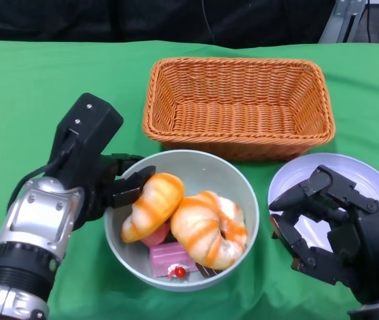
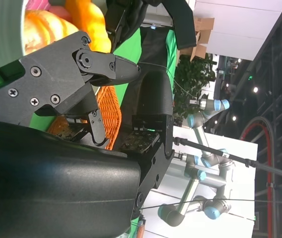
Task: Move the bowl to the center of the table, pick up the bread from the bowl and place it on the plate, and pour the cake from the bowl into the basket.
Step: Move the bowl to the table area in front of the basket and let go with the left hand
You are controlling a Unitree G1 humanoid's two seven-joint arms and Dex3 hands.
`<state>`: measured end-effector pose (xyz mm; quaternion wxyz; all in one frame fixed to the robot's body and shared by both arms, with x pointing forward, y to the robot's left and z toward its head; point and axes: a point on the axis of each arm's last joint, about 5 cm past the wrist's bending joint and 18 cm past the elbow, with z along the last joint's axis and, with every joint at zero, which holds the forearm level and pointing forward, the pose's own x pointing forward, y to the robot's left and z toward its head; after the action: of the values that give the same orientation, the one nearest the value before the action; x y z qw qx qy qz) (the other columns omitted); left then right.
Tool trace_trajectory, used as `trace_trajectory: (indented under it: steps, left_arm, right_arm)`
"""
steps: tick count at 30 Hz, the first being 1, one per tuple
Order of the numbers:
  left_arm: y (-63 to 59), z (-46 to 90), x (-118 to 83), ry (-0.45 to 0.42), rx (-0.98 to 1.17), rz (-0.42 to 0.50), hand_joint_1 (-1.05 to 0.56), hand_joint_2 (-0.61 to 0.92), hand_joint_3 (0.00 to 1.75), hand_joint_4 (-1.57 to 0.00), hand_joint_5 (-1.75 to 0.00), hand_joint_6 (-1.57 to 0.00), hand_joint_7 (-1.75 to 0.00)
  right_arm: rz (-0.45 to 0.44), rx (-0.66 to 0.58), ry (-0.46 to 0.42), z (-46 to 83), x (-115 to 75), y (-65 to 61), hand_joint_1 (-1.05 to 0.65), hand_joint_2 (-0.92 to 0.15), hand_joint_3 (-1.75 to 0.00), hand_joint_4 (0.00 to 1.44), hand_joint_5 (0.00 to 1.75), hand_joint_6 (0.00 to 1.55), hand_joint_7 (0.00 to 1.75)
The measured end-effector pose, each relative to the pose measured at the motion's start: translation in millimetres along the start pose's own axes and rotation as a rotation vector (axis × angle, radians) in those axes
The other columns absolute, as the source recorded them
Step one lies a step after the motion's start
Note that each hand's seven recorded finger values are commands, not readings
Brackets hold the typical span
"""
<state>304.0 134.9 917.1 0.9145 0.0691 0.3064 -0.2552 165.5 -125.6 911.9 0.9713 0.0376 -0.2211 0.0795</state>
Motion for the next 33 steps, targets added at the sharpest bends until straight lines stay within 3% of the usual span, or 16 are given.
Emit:
trace_trajectory:
  steps: [16, 25, 33]
  left_arm:
    - [-15.9, 3.5, 7, -0.053, -0.091, -0.043, -0.49, 0.92, 0.50, -0.11, 0.00, -0.09, 0.00]
    - [-20.5, 1.3, 9, -0.084, -0.072, -0.056, -0.53, 0.92, 0.54, -0.12, -0.02, -0.09, -0.03]
    - [-19.8, 3.0, 7, -0.108, -0.020, 0.009, -0.52, 0.92, 0.52, -0.13, -0.02, -0.13, -0.03]
  right_arm:
    - [0.005, 0.003, -0.006, 0.2, 0.0, 1.2, -0.28, -0.58, -0.77, 0.70, 1.54, 0.65, 1.25]
    - [0.006, 0.003, -0.014, 0.6, -0.1, 1.1, -0.27, -0.58, -0.77, 0.71, 1.53, 0.66, 1.23]
    - [0.010, 0.000, -0.013, 0.6, -0.3, 0.4, -0.28, -0.60, -0.73, 0.70, 1.53, 0.66, 1.23]
